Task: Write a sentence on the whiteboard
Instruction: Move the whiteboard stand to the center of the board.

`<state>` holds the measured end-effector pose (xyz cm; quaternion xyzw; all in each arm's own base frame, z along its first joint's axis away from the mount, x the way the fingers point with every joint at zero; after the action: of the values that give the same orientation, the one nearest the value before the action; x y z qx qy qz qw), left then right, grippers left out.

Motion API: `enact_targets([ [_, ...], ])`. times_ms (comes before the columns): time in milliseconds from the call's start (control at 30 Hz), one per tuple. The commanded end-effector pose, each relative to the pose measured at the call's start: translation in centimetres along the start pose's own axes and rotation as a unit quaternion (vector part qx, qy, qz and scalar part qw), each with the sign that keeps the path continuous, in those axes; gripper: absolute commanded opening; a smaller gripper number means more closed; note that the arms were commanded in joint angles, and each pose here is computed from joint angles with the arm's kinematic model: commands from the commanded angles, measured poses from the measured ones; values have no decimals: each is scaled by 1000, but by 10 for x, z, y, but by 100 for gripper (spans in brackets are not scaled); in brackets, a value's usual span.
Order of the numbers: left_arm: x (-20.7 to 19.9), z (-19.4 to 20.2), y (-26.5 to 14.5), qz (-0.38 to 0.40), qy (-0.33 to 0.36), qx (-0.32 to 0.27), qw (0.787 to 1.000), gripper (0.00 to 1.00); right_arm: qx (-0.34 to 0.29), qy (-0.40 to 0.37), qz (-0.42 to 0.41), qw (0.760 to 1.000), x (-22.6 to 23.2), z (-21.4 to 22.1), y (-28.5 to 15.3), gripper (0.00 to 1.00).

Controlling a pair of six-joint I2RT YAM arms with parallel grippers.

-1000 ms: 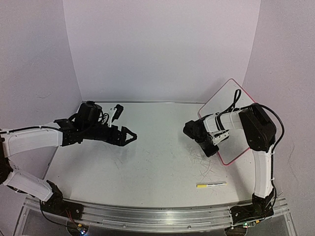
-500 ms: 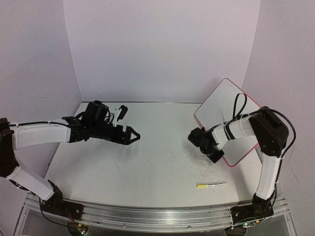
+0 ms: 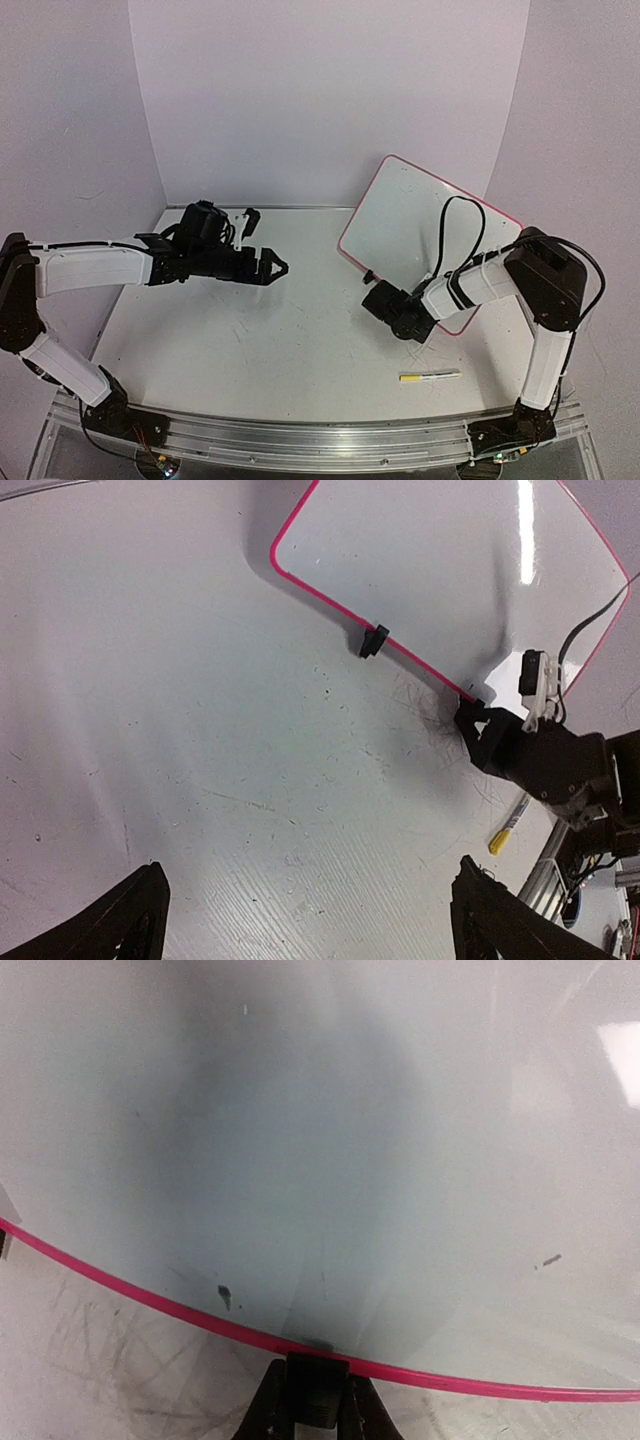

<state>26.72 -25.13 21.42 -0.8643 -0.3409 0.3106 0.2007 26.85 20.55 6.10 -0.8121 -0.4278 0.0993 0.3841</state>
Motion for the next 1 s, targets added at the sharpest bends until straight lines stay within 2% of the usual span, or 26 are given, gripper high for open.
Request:
enact_targets([
  [0,-4,-28,-11,-21,-5,-67,997,99,61,-84,-91,990,20,35,-14,0],
  [167,3,-30,-20,-62,-15,-92,994,100,81,-144,-173,971,27,49,-22,0],
  [333,14,-33,-32,-95,-43,-118,987,99,95,-227,-234,940,22,60,-25,0],
  [500,24,-29,-51,-113,-73,-146,980,99,100,-312,-319,890,13,68,-37,0],
  [600,25,-23,-60,-108,-81,-160,978,99,94,-346,-349,866,6,70,-41,0],
  [667,25,-21,-64,-100,-82,-169,977,99,89,-354,-359,859,2,70,-42,0],
  [867,35,-19,-65,-58,-112,-160,979,100,93,-391,-409,819,-3,77,-48,0],
  [967,33,-14,-70,-42,-111,-163,979,100,83,-398,-417,813,-7,78,-46,0],
])
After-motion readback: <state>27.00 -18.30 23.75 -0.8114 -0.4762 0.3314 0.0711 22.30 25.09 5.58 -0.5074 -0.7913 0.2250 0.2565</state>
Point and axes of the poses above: each gripper's point midway between its finger pads, its own y axis out along the fingers, its own x axis along the line the jaws close on, z = x × y, the point moved 8 cm from there along -y, back along the fingers, and after that the axes turned 5 degrees about y, right-handed, at the moved point
